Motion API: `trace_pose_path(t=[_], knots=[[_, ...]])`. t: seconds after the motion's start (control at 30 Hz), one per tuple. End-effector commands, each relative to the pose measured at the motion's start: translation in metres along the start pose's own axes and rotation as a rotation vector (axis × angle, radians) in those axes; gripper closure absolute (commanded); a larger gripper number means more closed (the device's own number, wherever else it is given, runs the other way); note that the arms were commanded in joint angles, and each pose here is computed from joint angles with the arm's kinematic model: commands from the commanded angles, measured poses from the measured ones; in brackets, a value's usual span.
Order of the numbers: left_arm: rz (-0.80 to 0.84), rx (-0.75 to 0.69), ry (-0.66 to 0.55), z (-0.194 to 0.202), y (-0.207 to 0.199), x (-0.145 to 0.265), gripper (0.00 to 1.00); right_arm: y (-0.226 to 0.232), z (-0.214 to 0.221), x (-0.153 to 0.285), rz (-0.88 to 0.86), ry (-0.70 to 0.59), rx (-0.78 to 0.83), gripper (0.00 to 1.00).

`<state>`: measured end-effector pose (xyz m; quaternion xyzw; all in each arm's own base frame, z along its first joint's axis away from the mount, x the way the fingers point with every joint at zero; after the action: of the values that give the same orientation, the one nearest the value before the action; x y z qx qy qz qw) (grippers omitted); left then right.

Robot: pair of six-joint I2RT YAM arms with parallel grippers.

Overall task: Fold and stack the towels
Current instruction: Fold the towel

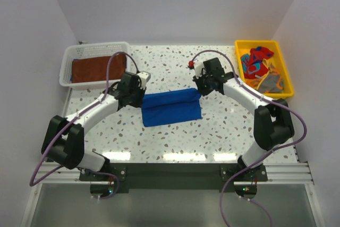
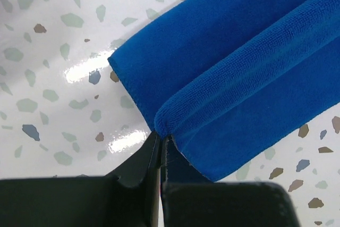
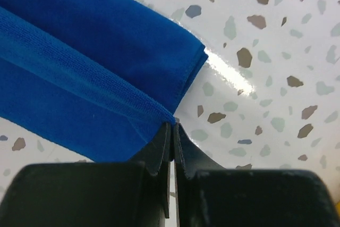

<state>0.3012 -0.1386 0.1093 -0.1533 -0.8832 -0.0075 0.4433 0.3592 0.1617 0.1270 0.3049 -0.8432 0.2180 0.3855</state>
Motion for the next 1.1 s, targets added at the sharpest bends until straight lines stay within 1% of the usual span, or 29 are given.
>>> trace_pose_path(t=[0.0,0.17,0.3,0.4,0.47,0.63,0.73,0.83,1.0,1.07], knots=[[0.005,0.029,-0.005,0.005,-0.001,0.007,1.0,0.007,0.003,0.009,-0.027,-0.016,-0.049,1.0],[0.037,0.037,0.053,0.022,-0.005,-0.002,1.0,0.01,0.012,0.004,-0.031,0.0,-0.059,1.0],[0.029,0.041,0.102,0.029,-0.004,-0.007,1.0,0.007,0.005,0.004,-0.024,-0.015,-0.062,1.0],[0.019,0.038,0.078,0.019,-0.004,-0.002,1.0,0.003,-0.004,0.01,-0.002,-0.036,-0.058,1.0],[0.013,0.037,0.035,0.004,-0.005,0.008,1.0,0.0,-0.009,0.016,0.01,-0.052,-0.055,1.0],[0.023,0.047,0.013,-0.01,-0.009,0.028,1.0,-0.004,-0.02,0.035,0.049,-0.099,-0.064,1.0],[0.044,0.063,0.031,-0.004,-0.013,0.031,1.0,-0.001,-0.016,0.037,0.045,-0.107,-0.08,1.0],[0.058,0.075,0.063,0.011,-0.016,0.026,1.0,0.004,-0.009,0.036,0.03,-0.098,-0.093,1.0],[0.042,0.095,0.142,0.043,-0.012,0.007,1.0,0.015,0.013,0.02,-0.006,-0.048,-0.129,1.0],[0.042,0.101,0.16,0.049,-0.012,0.001,1.0,0.022,0.019,0.015,-0.044,-0.029,-0.144,1.0]])
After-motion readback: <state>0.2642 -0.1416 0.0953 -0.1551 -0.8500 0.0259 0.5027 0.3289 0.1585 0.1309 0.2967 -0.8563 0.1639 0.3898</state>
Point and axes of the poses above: each gripper's point midway between its finger pads, its own x axis back along the fingers, its own y axis along the line the jaws close on, z = x × y, the point moved 3 cm from there along x, back along the fingers, and after that the axes turned 8 degrees about x, right-handed, at the moved point
